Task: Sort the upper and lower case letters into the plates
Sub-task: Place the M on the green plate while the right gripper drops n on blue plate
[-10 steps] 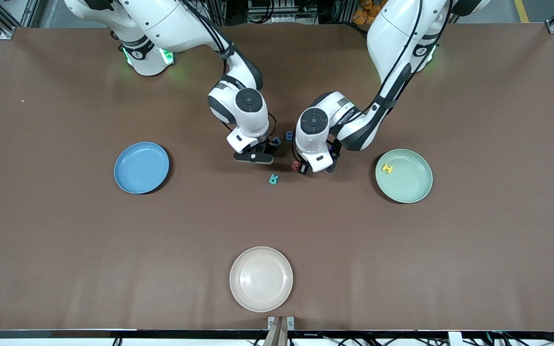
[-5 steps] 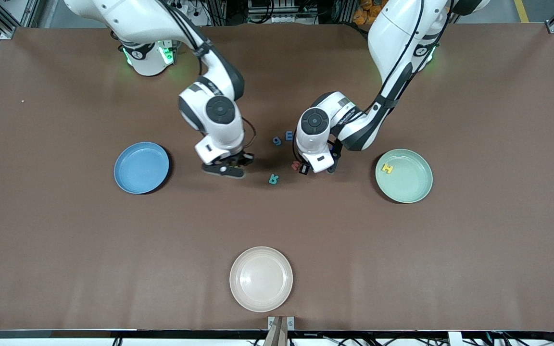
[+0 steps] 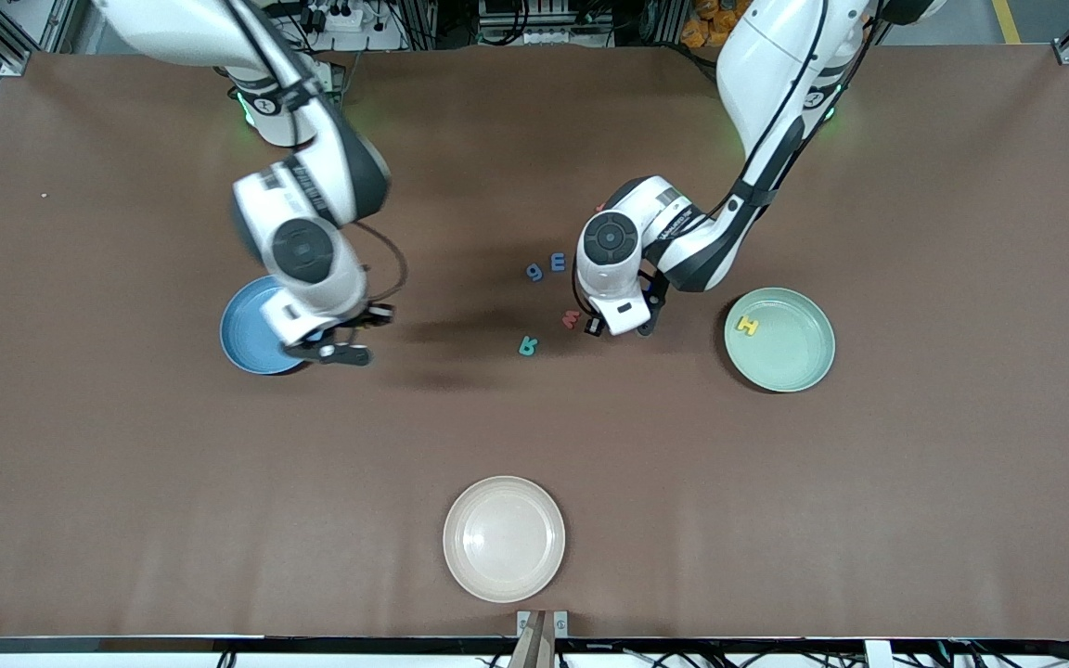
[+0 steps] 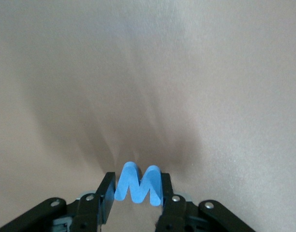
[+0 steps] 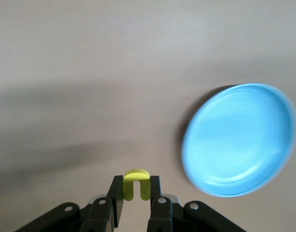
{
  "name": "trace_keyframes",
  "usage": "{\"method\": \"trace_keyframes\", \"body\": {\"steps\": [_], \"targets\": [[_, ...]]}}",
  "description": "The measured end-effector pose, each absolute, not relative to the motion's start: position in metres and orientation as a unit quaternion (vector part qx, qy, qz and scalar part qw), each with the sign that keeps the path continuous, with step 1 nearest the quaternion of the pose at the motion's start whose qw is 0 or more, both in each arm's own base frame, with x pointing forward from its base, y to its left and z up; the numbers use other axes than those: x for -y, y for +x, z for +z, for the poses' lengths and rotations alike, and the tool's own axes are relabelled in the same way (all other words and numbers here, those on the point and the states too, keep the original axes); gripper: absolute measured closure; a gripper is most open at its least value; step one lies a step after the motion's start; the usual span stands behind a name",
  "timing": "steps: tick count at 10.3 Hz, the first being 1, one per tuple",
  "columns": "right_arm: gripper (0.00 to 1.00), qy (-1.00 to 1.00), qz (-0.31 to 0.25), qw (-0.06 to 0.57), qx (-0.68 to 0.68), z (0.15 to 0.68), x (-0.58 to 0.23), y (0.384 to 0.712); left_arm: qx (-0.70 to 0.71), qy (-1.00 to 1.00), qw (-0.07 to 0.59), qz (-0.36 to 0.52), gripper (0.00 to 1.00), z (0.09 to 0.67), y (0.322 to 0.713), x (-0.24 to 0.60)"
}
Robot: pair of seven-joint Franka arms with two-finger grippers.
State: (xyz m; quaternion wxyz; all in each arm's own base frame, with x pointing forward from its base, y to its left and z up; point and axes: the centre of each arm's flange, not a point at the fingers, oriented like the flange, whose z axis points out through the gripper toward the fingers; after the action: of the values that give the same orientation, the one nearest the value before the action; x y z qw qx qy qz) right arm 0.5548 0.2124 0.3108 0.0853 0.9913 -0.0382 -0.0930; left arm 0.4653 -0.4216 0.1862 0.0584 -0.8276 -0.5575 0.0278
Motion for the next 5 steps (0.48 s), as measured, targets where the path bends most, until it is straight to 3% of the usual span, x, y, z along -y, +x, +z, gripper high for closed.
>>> {"method": "trace_keyframes", "body": {"steps": [5], "targets": [[0.74, 0.983, -0.165, 0.077, -0.014, 0.28, -0.089, 0.561, 0.502, -0.859, 0.091, 0.037, 0.58, 0.192, 0.468, 0.405]]}}
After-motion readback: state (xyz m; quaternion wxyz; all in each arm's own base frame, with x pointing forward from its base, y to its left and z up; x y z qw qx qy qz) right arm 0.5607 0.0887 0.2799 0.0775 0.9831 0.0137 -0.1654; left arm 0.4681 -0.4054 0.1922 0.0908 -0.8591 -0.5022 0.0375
